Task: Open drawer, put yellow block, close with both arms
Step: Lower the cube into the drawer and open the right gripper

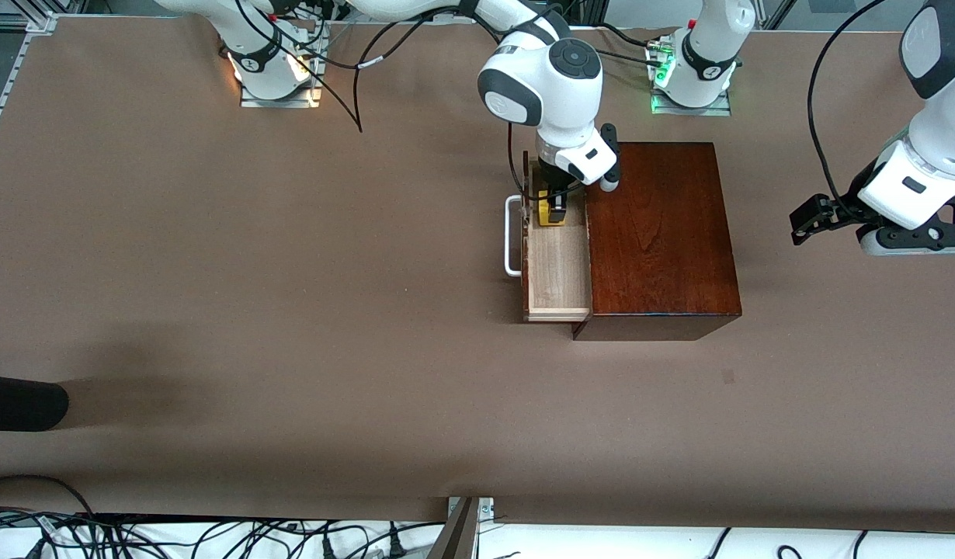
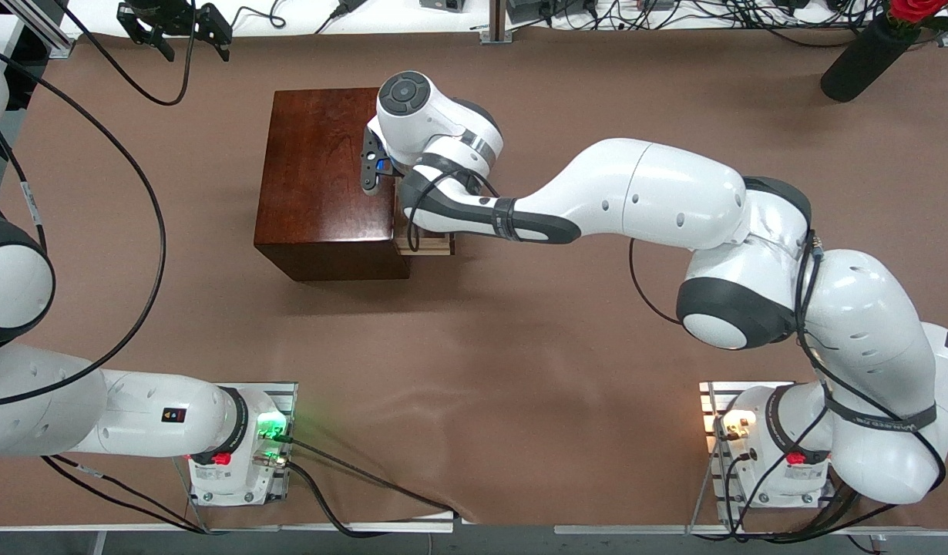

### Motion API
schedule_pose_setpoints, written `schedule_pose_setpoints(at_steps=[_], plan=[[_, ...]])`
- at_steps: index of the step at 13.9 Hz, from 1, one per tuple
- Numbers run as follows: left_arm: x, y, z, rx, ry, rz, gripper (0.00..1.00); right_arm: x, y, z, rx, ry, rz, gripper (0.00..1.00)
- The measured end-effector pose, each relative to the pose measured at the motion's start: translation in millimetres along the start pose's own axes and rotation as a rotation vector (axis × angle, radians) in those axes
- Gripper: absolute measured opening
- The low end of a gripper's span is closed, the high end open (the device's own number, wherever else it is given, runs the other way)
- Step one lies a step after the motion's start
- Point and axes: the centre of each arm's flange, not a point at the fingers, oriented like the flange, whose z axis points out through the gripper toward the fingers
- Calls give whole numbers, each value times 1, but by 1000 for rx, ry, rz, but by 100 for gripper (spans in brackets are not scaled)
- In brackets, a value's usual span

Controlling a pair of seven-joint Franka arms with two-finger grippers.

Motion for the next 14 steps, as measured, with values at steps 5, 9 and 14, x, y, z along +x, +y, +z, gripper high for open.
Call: schedule_pose_setpoints(at_steps=[5,9,14], plan=[[0,0,0,0,0,2,100,-3,1,8,4,-20,-19,56],[0,1,0,0,0,4,100,-4,1,8,-5,-29,-27,56],[0,1,0,0,0,4,100,-7,7,9,-10,-34,-25,90]])
